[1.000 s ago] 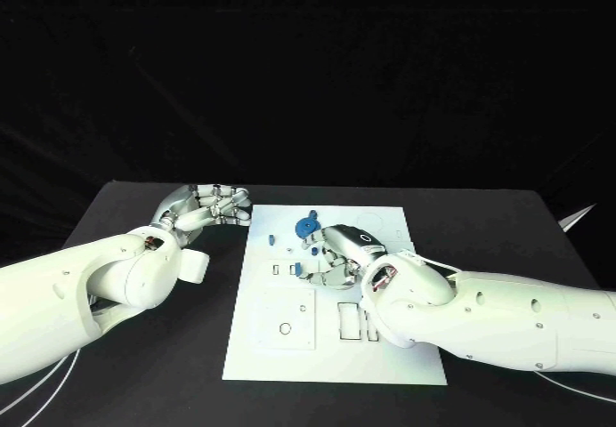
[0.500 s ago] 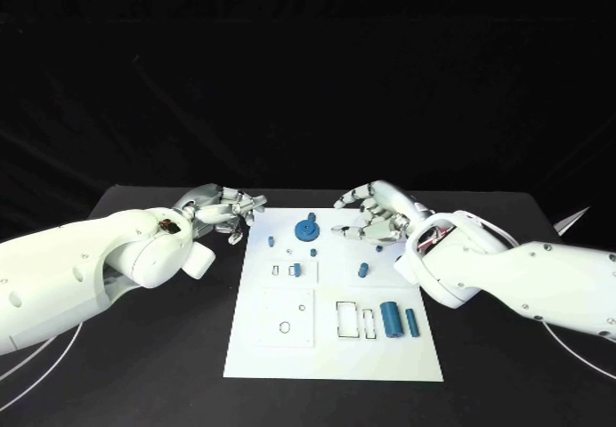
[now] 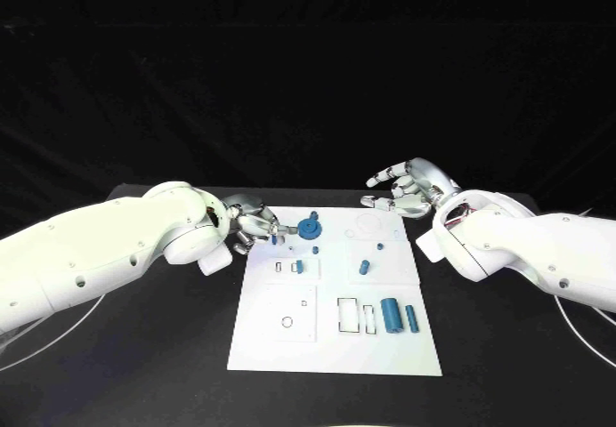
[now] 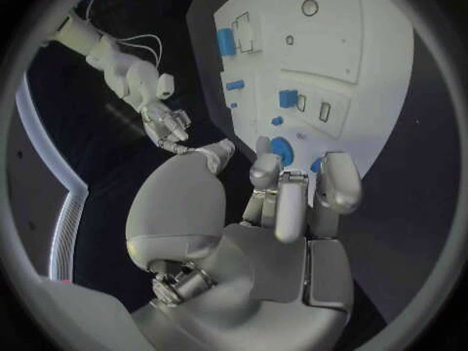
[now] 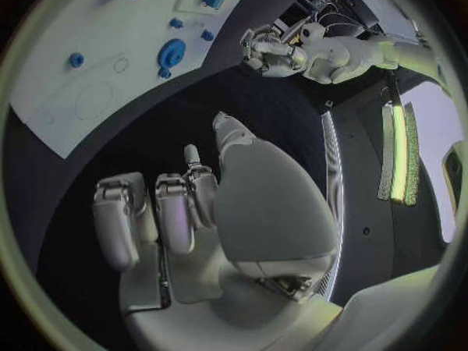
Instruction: Assemble the parts on the task board
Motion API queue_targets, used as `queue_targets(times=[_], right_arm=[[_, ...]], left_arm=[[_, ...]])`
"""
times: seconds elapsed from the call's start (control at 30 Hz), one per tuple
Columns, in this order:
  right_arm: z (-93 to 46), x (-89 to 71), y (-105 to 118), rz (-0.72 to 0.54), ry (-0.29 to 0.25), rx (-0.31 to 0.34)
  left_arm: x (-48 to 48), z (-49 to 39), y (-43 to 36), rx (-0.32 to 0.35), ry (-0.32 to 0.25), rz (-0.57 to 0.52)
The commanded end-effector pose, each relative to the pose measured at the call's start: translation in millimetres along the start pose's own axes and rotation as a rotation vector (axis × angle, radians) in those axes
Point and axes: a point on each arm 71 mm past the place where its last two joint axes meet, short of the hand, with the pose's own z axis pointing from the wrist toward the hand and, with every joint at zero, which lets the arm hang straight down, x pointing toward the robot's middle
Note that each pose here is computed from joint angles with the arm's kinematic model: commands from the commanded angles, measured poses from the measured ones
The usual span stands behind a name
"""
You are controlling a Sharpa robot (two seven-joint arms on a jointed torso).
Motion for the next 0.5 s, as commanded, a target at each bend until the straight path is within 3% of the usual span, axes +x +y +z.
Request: queue_targets(times=[0.03,0.5], right_arm=[[1.2,-1.9,-1.0,0.03,-0.018,0.006],[5.4,-4.0,-4.4,0.023,-0.025,0.026]], left_arm=[[2.7,2.8,0.5,-0.098,0.034,0.186],[10.6,22.4,-16.0,-0.133,0.092,0.297]])
